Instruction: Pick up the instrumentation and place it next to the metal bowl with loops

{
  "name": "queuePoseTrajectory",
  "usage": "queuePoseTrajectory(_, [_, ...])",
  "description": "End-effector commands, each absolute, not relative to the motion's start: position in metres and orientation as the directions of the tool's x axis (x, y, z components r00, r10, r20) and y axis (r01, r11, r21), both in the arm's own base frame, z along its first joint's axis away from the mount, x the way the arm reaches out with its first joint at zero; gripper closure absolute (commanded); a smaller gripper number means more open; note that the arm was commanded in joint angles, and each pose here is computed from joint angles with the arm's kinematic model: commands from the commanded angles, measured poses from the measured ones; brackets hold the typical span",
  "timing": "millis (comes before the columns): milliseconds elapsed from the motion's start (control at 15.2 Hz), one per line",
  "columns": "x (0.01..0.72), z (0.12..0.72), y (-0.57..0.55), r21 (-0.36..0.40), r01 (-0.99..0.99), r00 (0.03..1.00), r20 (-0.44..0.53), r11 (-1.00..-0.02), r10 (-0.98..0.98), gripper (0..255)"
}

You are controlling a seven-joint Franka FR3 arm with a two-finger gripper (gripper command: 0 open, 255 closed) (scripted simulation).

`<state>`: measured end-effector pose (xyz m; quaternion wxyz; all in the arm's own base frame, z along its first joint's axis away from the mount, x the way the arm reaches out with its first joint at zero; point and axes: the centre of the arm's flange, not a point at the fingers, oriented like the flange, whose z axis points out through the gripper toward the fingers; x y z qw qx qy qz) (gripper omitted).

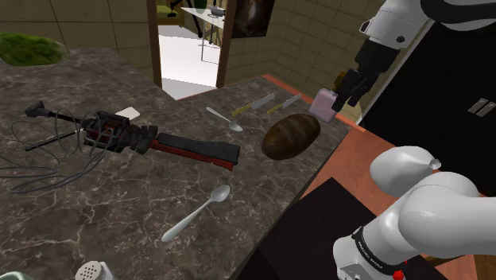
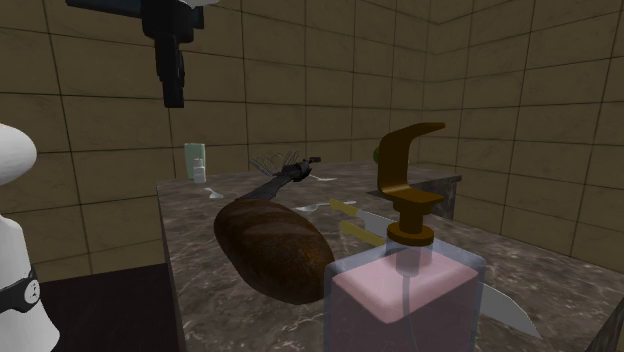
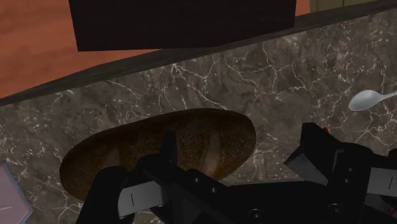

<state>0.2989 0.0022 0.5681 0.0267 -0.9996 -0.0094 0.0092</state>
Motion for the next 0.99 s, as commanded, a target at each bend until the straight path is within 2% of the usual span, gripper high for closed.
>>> queuePoseTrajectory(0, [0.299,0.568,0.002,-0.053,0.018,1.000,-0.018,-0.998,0.019,0])
queuePoseTrajectory(462, [0.372,0.527,0.038,-0.025,-0.256,0.967,-0.005,-0.966,-0.256,0])
queuePoseTrajectory(924, [0.452,0.485,0.051,-0.002,-0.512,0.859,0.015,-0.859,-0.512,0])
